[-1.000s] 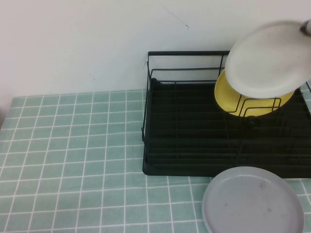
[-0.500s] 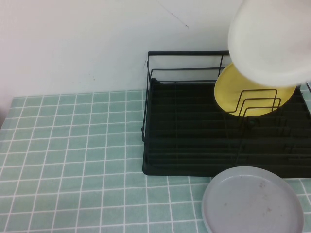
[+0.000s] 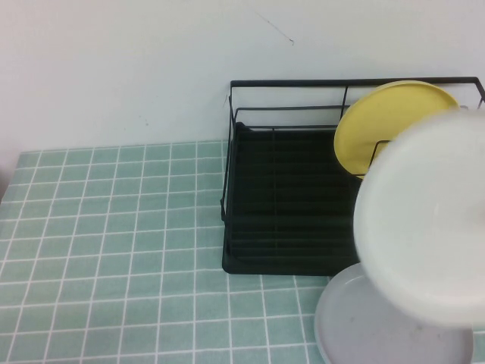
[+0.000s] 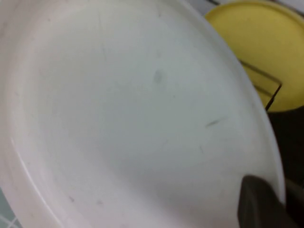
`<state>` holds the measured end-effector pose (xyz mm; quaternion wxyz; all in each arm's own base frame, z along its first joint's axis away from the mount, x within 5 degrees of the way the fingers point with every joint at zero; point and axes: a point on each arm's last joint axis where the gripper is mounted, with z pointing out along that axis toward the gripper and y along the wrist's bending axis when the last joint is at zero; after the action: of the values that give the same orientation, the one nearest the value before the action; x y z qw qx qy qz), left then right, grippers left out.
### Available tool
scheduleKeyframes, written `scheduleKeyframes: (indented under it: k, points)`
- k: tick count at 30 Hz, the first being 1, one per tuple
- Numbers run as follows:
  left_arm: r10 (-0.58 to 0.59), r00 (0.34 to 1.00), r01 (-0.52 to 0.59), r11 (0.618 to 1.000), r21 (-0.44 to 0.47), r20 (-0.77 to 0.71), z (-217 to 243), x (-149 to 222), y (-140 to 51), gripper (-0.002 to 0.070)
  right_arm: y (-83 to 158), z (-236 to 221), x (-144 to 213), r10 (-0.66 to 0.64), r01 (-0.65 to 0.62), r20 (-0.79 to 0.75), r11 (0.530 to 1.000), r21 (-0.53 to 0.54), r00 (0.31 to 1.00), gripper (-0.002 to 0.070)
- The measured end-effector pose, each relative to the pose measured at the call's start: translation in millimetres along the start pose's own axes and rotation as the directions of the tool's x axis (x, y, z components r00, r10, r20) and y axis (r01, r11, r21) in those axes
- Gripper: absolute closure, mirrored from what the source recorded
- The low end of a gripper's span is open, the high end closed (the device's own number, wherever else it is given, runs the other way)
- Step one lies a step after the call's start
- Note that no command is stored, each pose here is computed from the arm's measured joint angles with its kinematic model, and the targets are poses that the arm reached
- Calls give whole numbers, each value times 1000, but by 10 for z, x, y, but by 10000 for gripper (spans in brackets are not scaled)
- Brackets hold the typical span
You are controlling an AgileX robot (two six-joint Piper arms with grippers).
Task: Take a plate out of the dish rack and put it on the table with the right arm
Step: Place the plate from the table
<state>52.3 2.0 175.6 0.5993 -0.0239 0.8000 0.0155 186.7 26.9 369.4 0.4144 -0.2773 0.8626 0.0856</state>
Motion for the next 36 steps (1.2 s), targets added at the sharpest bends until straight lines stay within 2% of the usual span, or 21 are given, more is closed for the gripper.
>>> scheduleKeyframes:
  k: [5,13,20,36]
  points:
    - [0,1000,0,1000,0,0,0,0,0,678,176,122,381,138,-142,-60,988,-55,989,653]
    - [0,1000,0,1000,0,0,0,0,0,678,280,387,767,312,-329,-155,940,-95,937,653]
    - [0,1000,0,1000,0,0,0,0,0,678,226,571,806,379,-405,-198,908,-110,904,653]
    - [0,1000,0,1000,0,0,0,0,0,678,-6,1308,1064,466,-548,-406,829,-109,786,653]
